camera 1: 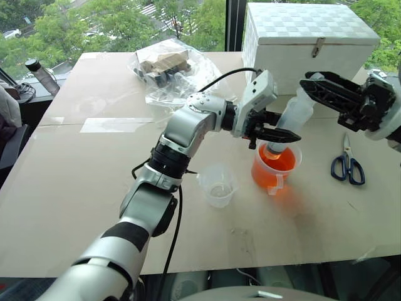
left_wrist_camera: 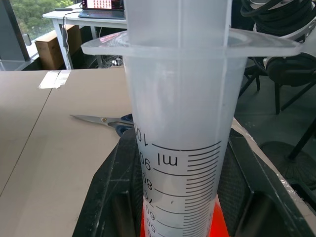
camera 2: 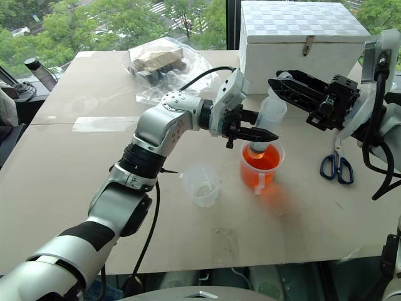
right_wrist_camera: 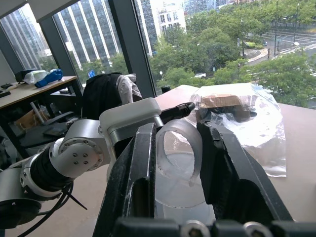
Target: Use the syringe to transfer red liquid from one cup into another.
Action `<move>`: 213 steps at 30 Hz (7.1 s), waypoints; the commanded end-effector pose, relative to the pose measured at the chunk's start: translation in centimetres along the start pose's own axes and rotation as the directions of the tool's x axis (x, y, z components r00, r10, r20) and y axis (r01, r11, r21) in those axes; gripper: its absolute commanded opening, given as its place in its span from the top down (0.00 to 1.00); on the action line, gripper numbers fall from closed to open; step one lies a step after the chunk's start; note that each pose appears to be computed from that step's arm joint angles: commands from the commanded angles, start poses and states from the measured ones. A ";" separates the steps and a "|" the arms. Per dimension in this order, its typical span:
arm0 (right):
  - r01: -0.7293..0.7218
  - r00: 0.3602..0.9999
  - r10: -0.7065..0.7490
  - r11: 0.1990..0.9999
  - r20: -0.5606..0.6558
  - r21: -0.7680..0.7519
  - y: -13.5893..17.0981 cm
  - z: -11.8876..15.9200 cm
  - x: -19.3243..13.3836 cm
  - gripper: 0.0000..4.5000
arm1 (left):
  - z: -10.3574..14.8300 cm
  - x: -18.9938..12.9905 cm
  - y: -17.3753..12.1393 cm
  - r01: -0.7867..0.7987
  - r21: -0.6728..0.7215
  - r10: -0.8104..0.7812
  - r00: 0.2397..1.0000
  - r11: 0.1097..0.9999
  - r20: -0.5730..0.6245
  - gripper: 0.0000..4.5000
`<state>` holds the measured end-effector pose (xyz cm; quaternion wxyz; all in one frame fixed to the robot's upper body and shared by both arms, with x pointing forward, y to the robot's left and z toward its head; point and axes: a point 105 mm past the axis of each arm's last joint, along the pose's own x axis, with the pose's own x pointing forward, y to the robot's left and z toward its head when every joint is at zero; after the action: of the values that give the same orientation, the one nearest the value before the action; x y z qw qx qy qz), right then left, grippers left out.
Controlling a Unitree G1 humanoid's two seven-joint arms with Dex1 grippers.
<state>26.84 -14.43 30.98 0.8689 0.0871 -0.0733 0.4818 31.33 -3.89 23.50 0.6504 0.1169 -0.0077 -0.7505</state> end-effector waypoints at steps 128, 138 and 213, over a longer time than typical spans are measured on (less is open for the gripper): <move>-0.475 0.879 0.476 0.877 -0.002 0.075 7.5 -3.1 6.3 1.00 | 0.5 -9.3 -7.0 -0.160 -0.073 0.157 0.986 0.984 -0.047 0.70; -0.410 0.903 0.416 0.909 -0.108 0.071 6.6 -4.9 6.7 1.00 | 0.7 -9.2 -6.7 -0.163 -0.062 0.161 0.986 0.985 -0.030 0.70; 0.130 0.909 -0.138 0.990 -0.393 -0.047 -2.6 -10.0 -7.5 0.37 | -12.3 -23.4 -5.3 -0.735 -0.370 0.540 0.672 0.568 -0.507 0.22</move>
<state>25.84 -19.62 18.73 0.8931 0.0187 0.1302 0.4302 30.98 21.41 13.42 0.8656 0.0234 0.3026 -0.3983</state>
